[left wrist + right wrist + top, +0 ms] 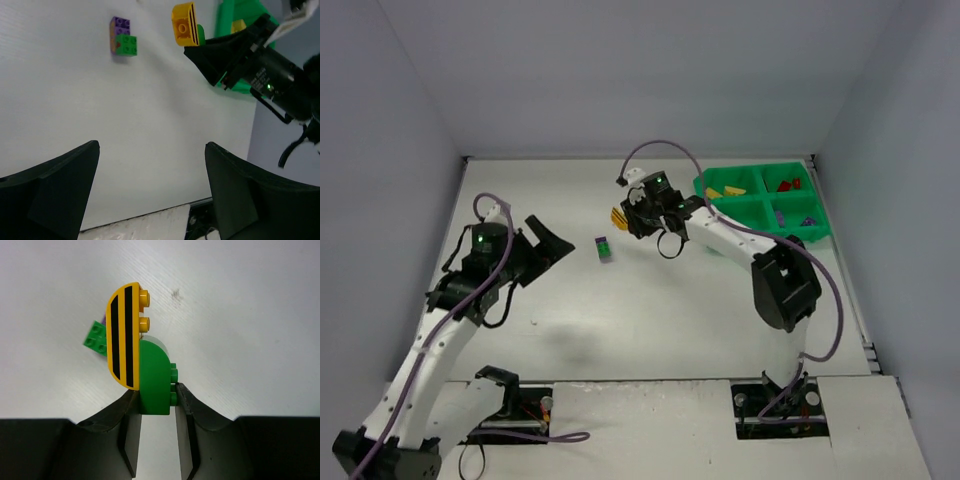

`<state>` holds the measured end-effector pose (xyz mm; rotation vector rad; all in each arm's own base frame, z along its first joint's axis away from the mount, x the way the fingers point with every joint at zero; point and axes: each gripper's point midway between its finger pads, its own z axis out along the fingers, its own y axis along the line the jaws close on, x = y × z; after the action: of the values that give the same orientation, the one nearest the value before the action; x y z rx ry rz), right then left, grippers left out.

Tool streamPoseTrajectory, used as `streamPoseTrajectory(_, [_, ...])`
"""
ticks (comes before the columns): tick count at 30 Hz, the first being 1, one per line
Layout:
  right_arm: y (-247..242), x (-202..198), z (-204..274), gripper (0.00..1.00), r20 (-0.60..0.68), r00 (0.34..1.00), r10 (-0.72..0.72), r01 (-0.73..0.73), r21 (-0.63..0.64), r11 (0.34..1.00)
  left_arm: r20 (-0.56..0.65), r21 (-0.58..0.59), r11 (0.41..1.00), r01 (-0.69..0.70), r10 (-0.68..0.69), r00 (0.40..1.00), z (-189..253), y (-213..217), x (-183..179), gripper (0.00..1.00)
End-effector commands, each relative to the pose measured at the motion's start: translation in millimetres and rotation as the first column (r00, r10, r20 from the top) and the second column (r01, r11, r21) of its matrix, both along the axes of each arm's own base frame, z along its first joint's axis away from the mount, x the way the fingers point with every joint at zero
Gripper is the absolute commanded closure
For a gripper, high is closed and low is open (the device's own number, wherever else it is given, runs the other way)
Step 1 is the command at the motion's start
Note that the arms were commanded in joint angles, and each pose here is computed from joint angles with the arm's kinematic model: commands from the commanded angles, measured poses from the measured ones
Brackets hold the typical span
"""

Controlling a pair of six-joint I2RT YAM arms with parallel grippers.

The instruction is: Sort the legos into containers by color

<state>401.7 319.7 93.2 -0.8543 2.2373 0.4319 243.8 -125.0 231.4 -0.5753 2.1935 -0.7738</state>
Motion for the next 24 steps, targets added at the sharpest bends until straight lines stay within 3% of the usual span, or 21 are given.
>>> streamPoseTrajectory(1, [16,-4,102,1.00,0.193,0.980,-0.049,0.012,0.191,0.982,0.160,-0.181,0.982,0.048,-0.018,0.987,51,-30,42,0.21])
streamPoseTrajectory(6, [23,-29,124,1.00,0.185,0.982,-0.046,-0.005,0.266,0.964,0.229,-0.229,0.966,0.125,-0.071,0.971,67,-59,70,0.21])
streamPoseTrajectory(8, [25,-37,133,1.00,0.191,0.980,-0.046,-0.012,0.292,0.956,0.320,-0.234,0.957,0.174,-0.093,0.943,86,-70,77,0.21])
streamPoseTrajectory(13, [31,-51,149,1.00,0.181,0.983,-0.026,-0.041,0.354,0.934,0.413,-0.246,0.950,0.193,-0.078,0.908,103,-75,94,0.21])
streamPoseTrajectory(16, [32,-54,154,1.00,0.180,0.983,-0.021,-0.048,0.370,0.928,0.428,-0.247,0.946,0.207,-0.085,0.900,104,-79,98,0.21])
streamPoseTrajectory(24, [35,-60,165,1.00,0.188,0.982,-0.008,-0.068,0.396,0.916,0.386,-0.235,0.946,0.224,-0.121,0.915,84,-86,106,0.33])
